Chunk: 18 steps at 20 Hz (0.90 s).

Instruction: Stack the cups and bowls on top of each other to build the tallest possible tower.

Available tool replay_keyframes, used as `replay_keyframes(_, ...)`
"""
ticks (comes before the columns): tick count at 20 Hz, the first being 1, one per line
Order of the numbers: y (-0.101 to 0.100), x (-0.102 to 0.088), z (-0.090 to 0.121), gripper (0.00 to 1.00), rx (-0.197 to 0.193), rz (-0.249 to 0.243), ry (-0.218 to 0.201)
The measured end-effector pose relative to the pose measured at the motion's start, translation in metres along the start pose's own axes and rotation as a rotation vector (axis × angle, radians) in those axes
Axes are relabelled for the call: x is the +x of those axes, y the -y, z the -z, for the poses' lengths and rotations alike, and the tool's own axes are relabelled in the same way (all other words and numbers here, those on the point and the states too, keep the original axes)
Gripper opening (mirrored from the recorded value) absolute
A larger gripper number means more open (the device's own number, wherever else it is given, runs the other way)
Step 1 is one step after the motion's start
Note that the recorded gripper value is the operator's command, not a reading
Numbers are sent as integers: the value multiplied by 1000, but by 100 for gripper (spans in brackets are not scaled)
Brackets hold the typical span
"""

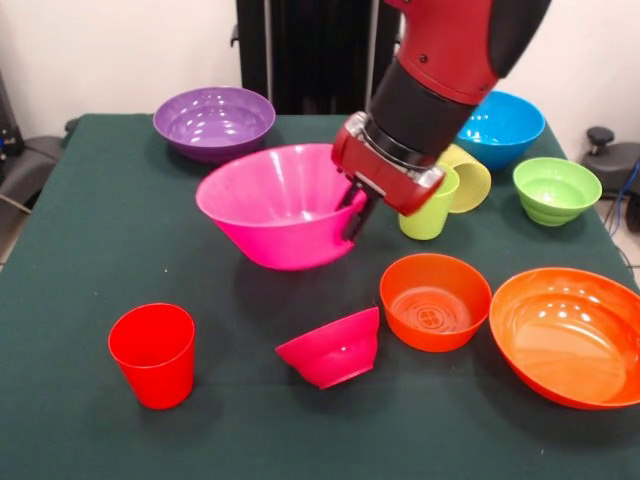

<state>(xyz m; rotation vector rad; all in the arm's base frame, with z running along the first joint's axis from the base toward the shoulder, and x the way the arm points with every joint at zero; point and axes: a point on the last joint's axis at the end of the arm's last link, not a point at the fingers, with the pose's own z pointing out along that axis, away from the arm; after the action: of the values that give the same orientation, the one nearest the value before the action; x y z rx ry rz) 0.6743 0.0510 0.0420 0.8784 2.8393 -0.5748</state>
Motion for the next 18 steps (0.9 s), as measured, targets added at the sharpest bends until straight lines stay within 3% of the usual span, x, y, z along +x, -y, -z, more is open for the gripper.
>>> replay_keyframes(6, 29, 9, -3, 0, 57, 28, 1)
replay_keyframes(11, 61, 11, -7, 0, 95, 61, 47)
replay_keyframes(18, 89, 3, -16, 0, 97, 81, 123)
